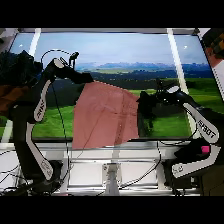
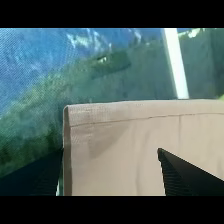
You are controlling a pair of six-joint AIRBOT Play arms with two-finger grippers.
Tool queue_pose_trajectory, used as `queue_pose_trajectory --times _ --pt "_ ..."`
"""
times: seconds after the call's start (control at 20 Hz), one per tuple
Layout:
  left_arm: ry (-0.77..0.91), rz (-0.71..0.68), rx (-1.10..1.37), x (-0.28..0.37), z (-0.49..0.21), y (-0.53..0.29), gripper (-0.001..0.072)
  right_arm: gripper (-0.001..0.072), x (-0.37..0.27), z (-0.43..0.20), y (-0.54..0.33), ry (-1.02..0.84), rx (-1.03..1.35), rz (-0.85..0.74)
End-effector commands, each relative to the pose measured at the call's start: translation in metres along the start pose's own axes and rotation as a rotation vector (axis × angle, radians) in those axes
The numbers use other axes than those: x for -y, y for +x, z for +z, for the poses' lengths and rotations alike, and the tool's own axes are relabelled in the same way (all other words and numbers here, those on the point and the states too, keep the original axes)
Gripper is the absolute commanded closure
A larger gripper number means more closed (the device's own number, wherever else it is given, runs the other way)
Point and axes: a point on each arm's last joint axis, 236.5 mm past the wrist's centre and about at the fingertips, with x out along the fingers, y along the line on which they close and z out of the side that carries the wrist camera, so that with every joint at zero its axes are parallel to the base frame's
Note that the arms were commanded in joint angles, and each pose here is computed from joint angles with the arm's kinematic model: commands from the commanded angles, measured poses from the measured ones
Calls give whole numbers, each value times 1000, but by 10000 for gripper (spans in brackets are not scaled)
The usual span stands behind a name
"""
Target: Fold the clothes and pants, and hang the long-sleeved shirts on hangers.
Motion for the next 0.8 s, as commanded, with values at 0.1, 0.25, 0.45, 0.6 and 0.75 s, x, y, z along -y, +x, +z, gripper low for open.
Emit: queue_pose_trajectory --times 0.1,0.25,0.45,0.6,0.75 --pt "3 -7 -63 -1 -16 6 208 698 -5 -3 0 3 -12 15" --pt "-1 -41 -109 10 -28 14 255 698 -6 -5 0 3 -23 19" --pt "-9 -39 -97 6 -25 10 695 698 -8 -3 -1 -10 -18 20" --pt "-14 -28 -65 -2 -16 -6 695 698 -24 8 -9 -100 -9 47" --pt "133 -8 3 -3 4 -37 696 699 -51 28 -25 -262 12 83"
